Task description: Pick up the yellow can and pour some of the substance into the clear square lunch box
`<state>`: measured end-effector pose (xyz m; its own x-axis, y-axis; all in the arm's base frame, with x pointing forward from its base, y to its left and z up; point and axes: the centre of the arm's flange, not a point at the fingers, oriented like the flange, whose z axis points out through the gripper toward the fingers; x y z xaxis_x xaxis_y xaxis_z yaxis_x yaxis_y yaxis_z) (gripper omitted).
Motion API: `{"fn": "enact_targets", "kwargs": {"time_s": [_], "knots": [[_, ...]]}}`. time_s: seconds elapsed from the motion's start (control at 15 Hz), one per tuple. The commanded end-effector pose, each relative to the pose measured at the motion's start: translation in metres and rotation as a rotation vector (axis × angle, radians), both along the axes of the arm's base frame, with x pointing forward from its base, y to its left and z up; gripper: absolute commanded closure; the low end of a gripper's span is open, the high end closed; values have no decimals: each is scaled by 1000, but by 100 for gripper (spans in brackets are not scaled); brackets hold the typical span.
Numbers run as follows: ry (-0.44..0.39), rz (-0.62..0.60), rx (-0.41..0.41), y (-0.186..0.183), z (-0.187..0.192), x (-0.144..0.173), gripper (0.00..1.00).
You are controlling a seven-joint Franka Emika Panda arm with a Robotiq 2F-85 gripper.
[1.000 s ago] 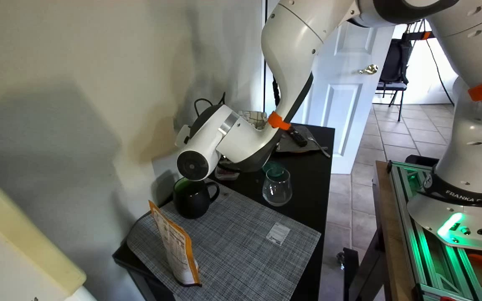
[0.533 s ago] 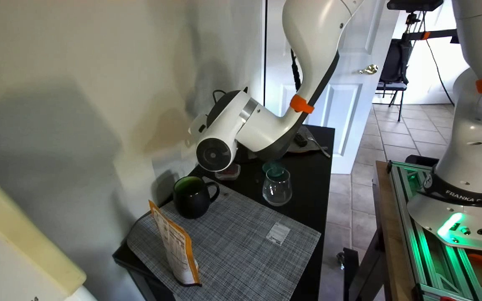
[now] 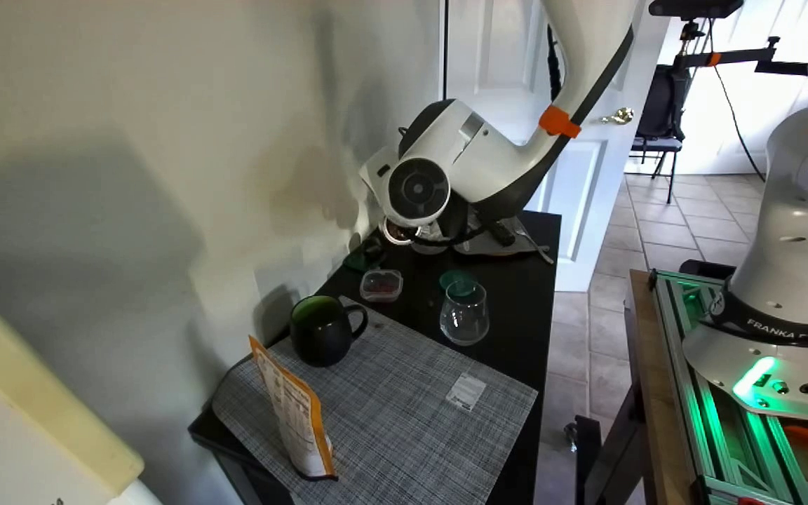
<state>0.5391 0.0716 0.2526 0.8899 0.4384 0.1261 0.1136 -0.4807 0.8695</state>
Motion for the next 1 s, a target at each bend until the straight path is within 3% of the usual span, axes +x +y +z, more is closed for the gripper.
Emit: {"fn": "enact_targets", "kwargs": {"time_s": [0.0, 0.33, 0.93], "knots": [[-53, 40, 145, -41, 27, -20, 96], [29, 162, 226, -64, 50, -21, 96], [347, 378, 156, -53, 42, -18, 96]]}}
